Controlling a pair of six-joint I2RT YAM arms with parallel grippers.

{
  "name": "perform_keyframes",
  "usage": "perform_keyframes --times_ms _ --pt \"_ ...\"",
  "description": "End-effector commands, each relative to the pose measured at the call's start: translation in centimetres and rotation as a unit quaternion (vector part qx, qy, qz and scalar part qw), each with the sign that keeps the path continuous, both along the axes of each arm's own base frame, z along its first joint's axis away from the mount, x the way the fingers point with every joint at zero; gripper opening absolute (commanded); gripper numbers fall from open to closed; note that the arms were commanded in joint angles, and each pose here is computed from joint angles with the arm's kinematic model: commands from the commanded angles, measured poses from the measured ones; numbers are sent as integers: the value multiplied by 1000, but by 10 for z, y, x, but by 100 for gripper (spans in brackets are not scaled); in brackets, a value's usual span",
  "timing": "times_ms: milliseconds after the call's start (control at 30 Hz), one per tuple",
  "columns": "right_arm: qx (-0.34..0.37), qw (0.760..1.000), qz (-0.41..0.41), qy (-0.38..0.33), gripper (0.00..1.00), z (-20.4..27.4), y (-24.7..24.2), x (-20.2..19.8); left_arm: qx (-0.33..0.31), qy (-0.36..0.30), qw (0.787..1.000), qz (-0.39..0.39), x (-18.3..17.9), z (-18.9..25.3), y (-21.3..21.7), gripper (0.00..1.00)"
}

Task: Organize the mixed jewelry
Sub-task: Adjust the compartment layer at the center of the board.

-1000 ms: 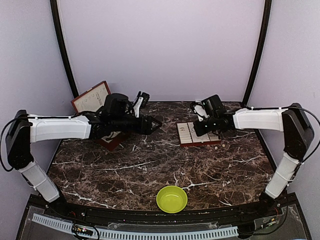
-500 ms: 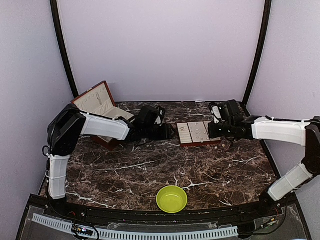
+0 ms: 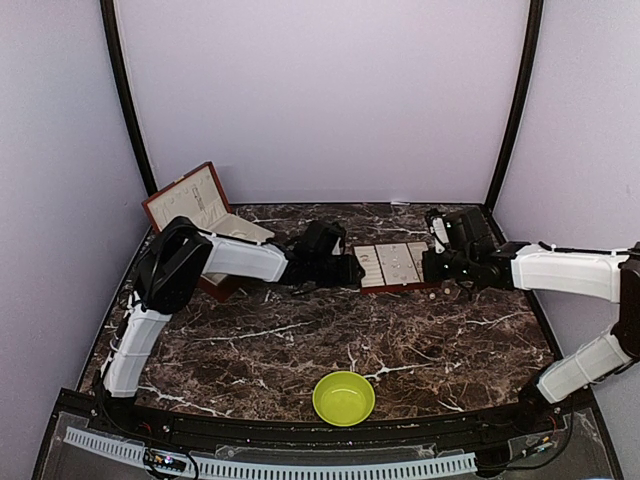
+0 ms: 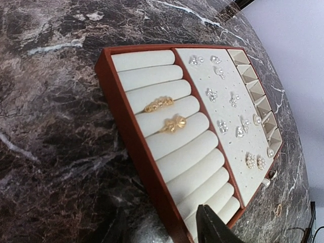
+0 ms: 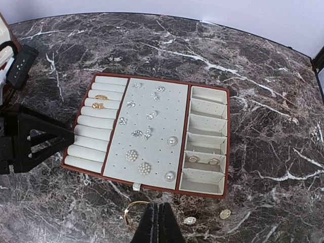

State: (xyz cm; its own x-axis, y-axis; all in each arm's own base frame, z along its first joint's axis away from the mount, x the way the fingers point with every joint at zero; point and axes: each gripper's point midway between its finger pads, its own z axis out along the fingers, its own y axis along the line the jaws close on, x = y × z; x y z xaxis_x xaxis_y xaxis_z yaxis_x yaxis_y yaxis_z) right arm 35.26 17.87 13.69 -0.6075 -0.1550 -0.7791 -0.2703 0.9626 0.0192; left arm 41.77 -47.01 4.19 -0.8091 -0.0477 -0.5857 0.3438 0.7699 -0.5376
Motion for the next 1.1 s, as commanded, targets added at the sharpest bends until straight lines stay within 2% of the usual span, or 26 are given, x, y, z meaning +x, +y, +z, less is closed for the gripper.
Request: perform_keyframes --times_ms 0,167,500,833,1067 --pt "12 1000 -12 -23 0 8 -3 4 6 -3 1000 -1 4 10 -8 50" --pt "13 999 -15 -25 0 6 -5 3 36 13 999 -4 2 -9 -5 48" --pt "6 999 -28 -31 0 4 -13 0 76 25 997 -11 0 -24 1 30" --pt "10 998 -38 -40 0 7 -18 -3 126 33 991 -22 -1 -31 19 19" --pt "9 998 -44 -34 0 1 -20 -4 163 37 985 -32 -3 -31 34 18"
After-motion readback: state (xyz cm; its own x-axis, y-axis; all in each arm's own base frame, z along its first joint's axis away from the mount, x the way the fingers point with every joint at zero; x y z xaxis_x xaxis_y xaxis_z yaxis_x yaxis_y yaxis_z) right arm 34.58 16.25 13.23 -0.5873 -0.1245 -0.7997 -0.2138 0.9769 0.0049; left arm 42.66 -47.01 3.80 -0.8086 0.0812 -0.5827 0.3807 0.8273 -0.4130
